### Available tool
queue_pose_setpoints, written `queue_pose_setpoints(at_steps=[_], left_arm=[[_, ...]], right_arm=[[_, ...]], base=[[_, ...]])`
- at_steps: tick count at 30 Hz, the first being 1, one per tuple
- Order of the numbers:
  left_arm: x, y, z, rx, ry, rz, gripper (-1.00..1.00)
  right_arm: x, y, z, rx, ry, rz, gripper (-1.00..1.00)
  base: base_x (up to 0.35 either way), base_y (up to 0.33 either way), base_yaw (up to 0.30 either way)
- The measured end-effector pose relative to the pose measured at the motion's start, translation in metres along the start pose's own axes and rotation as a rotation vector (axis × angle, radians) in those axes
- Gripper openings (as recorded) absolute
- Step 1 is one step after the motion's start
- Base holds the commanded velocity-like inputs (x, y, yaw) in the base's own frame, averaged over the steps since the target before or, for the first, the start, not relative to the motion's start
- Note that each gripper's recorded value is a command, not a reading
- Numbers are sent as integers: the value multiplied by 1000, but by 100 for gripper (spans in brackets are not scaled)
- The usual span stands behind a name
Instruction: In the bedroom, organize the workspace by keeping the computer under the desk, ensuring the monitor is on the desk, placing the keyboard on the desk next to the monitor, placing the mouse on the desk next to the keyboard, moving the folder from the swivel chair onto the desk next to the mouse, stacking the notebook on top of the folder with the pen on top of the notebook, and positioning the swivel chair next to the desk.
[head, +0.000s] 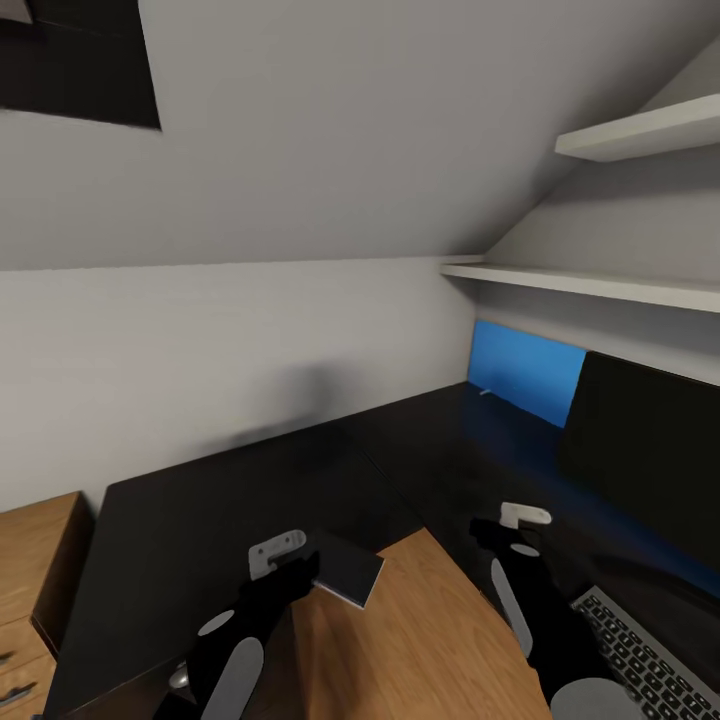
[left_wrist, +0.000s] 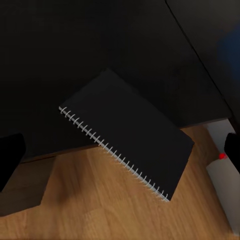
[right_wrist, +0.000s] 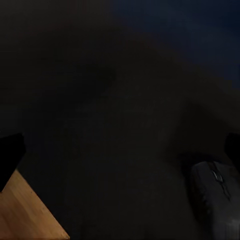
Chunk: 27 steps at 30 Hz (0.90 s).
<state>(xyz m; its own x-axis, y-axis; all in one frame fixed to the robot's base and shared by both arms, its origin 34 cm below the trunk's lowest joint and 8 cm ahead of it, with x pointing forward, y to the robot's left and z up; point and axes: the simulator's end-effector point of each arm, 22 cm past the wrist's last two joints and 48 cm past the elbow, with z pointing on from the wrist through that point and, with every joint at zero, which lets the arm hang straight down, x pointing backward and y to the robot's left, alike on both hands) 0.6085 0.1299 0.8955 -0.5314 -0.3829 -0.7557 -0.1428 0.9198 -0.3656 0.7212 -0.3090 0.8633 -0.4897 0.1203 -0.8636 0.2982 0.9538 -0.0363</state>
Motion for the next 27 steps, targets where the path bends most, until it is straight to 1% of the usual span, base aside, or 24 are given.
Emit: queue_pose_setpoints(at_steps=[4, 7, 15, 24, 27], left_arm=[[1, 1, 0, -2, 1, 1, 100], [0, 3, 1, -5, 0, 5, 100], [0, 6, 1, -10, -1, 10, 100], [-2, 13, 2, -20, -4, 19, 100], [-3, 17, 2, -28, -9, 26, 100]], right_arm=[[-1, 0, -2, -1, -6, 1, 100], [-2, -1, -5, -1, -15, 4, 100], [-6, -4, -12, 0, -36, 9, 100], [-4, -4, -12, 0, -37, 9, 100], [-3, -5, -12, 0, -37, 9, 100]], base=[[-20, 0, 269], [-153, 0, 276], [-296, 0, 278], [-330, 0, 279], [-209, 0, 272]])
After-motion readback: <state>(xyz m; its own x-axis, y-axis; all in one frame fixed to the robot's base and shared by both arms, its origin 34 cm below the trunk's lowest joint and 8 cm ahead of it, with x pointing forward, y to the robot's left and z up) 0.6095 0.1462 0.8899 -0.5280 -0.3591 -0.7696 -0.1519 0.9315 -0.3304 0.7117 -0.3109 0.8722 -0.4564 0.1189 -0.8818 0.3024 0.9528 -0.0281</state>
